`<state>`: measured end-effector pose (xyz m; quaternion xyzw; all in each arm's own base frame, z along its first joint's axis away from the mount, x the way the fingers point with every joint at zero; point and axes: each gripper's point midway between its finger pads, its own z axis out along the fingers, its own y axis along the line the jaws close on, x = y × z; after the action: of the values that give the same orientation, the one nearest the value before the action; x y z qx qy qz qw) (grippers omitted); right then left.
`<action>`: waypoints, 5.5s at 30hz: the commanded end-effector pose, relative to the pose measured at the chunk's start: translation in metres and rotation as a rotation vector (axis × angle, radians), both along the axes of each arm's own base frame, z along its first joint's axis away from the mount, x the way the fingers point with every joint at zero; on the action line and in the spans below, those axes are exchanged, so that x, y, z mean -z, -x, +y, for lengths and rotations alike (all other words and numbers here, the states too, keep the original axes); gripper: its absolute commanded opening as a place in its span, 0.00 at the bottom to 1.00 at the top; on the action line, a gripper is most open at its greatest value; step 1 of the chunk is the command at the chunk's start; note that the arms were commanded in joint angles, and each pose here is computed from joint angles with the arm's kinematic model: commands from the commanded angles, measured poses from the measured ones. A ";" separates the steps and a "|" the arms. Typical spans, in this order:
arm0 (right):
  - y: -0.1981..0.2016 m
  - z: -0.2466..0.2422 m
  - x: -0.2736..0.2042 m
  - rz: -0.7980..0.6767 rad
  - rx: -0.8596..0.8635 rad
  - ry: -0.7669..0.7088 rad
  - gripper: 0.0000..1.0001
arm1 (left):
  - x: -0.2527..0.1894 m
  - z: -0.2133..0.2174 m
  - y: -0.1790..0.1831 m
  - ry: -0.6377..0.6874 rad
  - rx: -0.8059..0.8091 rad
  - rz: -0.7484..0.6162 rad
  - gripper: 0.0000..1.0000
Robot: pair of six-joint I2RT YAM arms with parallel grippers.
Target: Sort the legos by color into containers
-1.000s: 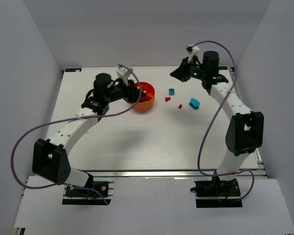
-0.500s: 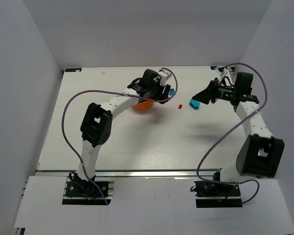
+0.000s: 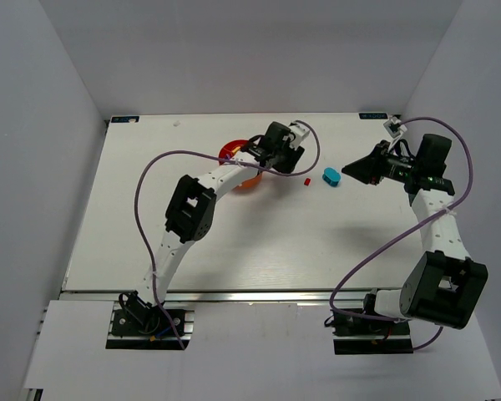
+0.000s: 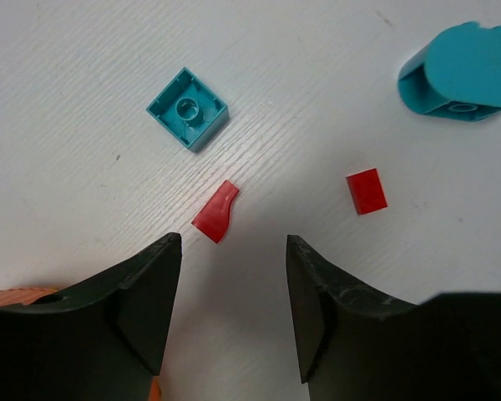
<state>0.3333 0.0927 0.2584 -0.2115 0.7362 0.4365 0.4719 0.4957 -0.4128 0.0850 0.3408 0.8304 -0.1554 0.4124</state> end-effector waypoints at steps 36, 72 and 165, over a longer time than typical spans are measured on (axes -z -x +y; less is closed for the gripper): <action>0.004 -0.001 0.000 -0.051 -0.025 -0.004 0.30 | 0.006 -0.017 -0.025 0.017 -0.063 -0.125 0.22; -0.012 -0.013 0.038 0.043 0.027 0.033 0.28 | -0.121 0.199 -0.029 0.367 -0.171 0.023 0.12; -0.143 0.071 0.207 0.470 0.550 0.656 0.00 | -0.165 0.331 0.184 0.440 -0.596 -0.291 0.91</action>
<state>0.4591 0.1502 0.0233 -0.0012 0.9638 0.0552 0.2610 0.3137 -0.0861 0.2359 0.0085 0.7840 -0.1585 0.6001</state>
